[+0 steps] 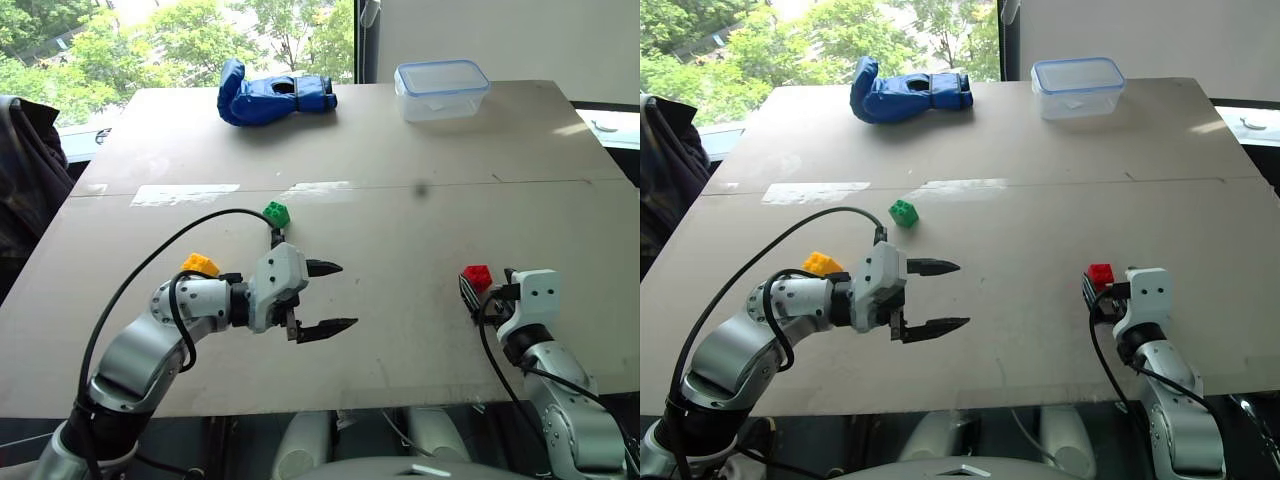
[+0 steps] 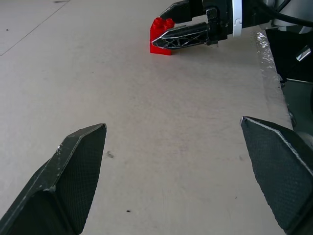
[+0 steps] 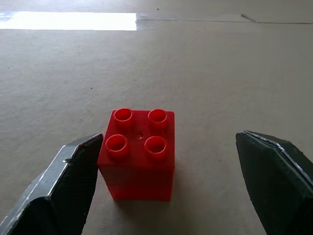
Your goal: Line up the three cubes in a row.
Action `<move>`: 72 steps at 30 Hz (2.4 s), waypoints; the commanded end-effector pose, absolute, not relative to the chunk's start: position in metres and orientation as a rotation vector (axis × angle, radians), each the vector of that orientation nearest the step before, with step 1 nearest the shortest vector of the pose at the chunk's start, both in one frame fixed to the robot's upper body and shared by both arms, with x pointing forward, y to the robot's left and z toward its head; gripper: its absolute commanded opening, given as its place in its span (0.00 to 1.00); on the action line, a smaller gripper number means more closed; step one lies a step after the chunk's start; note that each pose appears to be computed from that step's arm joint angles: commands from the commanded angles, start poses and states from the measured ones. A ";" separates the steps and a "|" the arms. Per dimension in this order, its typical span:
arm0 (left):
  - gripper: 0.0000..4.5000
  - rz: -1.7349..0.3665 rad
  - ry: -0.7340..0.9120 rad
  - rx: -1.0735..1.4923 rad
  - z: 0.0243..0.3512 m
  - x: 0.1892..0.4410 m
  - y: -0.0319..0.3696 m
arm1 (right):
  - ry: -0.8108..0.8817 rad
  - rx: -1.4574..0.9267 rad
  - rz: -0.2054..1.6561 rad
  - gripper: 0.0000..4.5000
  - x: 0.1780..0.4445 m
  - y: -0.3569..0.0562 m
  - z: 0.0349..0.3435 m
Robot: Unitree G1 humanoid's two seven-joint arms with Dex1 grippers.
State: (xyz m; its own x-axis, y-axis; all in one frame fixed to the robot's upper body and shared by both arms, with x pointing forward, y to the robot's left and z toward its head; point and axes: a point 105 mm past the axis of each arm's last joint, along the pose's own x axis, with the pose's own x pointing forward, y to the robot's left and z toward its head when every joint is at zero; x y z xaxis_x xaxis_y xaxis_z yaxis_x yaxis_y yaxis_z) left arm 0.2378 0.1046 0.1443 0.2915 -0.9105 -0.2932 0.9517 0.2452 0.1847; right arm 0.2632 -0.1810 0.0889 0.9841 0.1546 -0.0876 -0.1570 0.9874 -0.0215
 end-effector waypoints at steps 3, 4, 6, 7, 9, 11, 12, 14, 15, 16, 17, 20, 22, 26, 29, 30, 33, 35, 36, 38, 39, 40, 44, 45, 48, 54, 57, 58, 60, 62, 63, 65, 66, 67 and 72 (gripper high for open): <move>1.00 -1.207 0.062 0.254 0.161 0.237 0.107 | -0.079 -0.094 0.263 0.99 0.266 -0.175 0.123; 1.00 -1.160 0.046 0.194 0.164 0.241 0.111 | -0.109 -0.114 0.278 0.99 0.267 -0.175 0.130; 1.00 -0.982 0.009 0.160 0.166 0.259 0.128 | -0.188 -0.113 0.334 0.99 0.273 -0.174 0.152; 1.00 -0.879 -0.005 0.153 0.165 0.269 0.138 | -0.222 -0.086 0.376 0.99 0.275 -0.172 0.163; 1.00 -0.654 -0.025 0.170 0.161 0.290 0.155 | -0.201 0.021 0.544 0.99 0.272 -0.154 0.171; 1.00 -0.506 -0.021 0.172 0.154 0.302 0.163 | -0.170 0.052 0.691 0.99 0.264 -0.137 0.172; 1.00 -0.455 -0.016 0.180 0.151 0.307 0.164 | -0.156 0.057 0.743 0.99 0.260 -0.131 0.171; 1.00 -0.387 -0.008 0.209 0.145 0.312 0.167 | -0.133 0.068 0.821 0.99 0.254 -0.123 0.171; 1.00 -0.364 0.002 0.210 0.142 0.315 0.171 | -0.121 0.070 0.858 0.99 0.251 -0.119 0.170; 1.00 -0.308 0.009 0.212 0.139 0.322 0.183 | -0.114 0.051 0.875 0.99 0.250 -0.117 0.168; 1.00 -0.271 0.024 0.201 0.136 0.327 0.193 | -0.112 0.042 0.877 0.99 0.249 -0.115 0.166; 1.00 -0.265 0.053 0.256 0.130 0.340 0.205 | -0.098 0.029 0.887 0.99 0.248 -0.110 0.161; 1.00 -0.312 0.068 0.291 0.126 0.348 0.204 | -0.099 0.026 0.897 0.99 0.248 -0.106 0.159; 1.00 -0.380 0.089 0.308 0.119 0.365 0.207 | -0.118 0.032 0.893 0.99 0.249 -0.103 0.162; 1.00 -0.465 0.115 0.315 0.112 0.374 0.202 | -0.110 0.043 0.914 0.99 0.244 -0.099 0.161; 1.00 -0.495 0.122 0.321 0.110 0.375 0.200 | -0.107 0.042 0.916 0.99 0.243 -0.098 0.161; 1.00 -0.561 0.153 0.331 0.102 0.385 0.196 | -0.109 0.033 0.914 0.99 0.243 -0.099 0.160; 1.00 -0.561 0.163 0.335 0.100 0.394 0.198 | -0.113 0.028 0.907 0.99 0.245 -0.100 0.160; 1.00 -0.556 0.166 0.348 0.100 0.398 0.200 | -0.114 0.027 0.907 0.99 0.245 -0.100 0.160; 1.00 -0.555 0.166 0.349 0.101 0.404 0.200 | -0.116 0.027 0.910 0.99 0.246 -0.099 0.160; 1.00 -0.556 0.165 0.352 0.102 0.407 0.200 | -0.116 0.026 0.911 0.99 0.246 -0.099 0.160; 1.00 -0.560 0.164 0.354 0.101 0.408 0.200 | -0.117 0.025 0.911 0.99 0.246 -0.099 0.160; 1.00 -0.575 0.158 0.345 0.100 0.409 0.199 | -0.123 0.018 0.907 0.99 0.247 -0.099 0.159; 1.00 -0.577 0.154 0.341 0.100 0.409 0.199 | -0.123 0.018 0.907 0.99 0.247 -0.099 0.159; 0.88 -0.582 0.144 0.343 0.100 0.408 0.200 | -0.126 0.019 0.904 1.00 0.247 -0.098 0.159; 0.33 -0.584 0.156 0.342 0.096 0.404 0.203 | -0.130 0.021 0.906 1.00 0.248 -0.097 0.158; 0.30 -0.583 0.154 0.343 0.094 0.401 0.203 | -0.128 0.018 0.906 1.00 0.249 -0.098 0.157; 0.30 -0.595 0.144 0.329 0.095 0.400 0.200 | -0.128 0.018 0.905 1.00 0.248 -0.099 0.157; 0.30 -0.666 0.107 0.298 0.101 0.393 0.187 | -0.126 0.019 0.901 1.00 0.248 -0.101 0.156; 0.30 -0.774 0.068 0.271 0.107 0.382 0.168 | -0.122 0.019 0.896 1.00 0.248 -0.105 0.155; 0.30 -0.844 0.050 0.257 0.111 0.374 0.156 | -0.118 0.020 0.892 1.00 0.248 -0.108 0.154; 0.30 -0.953 0.022 0.248 0.116 0.362 0.137 | -0.113 0.018 0.885 1.00 0.249 -0.114 0.153; 0.30 -1.014 0.005 0.238 0.120 0.354 0.128 | -0.111 0.016 0.883 1.00 0.249 -0.117 0.152; 0.30 -1.098 -0.013 0.224 0.124 0.345 0.116 | -0.105 0.010 0.881 1.00 0.250 -0.122 0.151; 0.30 -1.354 0.008 0.310 0.116 0.327 0.080 | -0.063 0.002 0.875 1.00 0.248 -0.149 0.145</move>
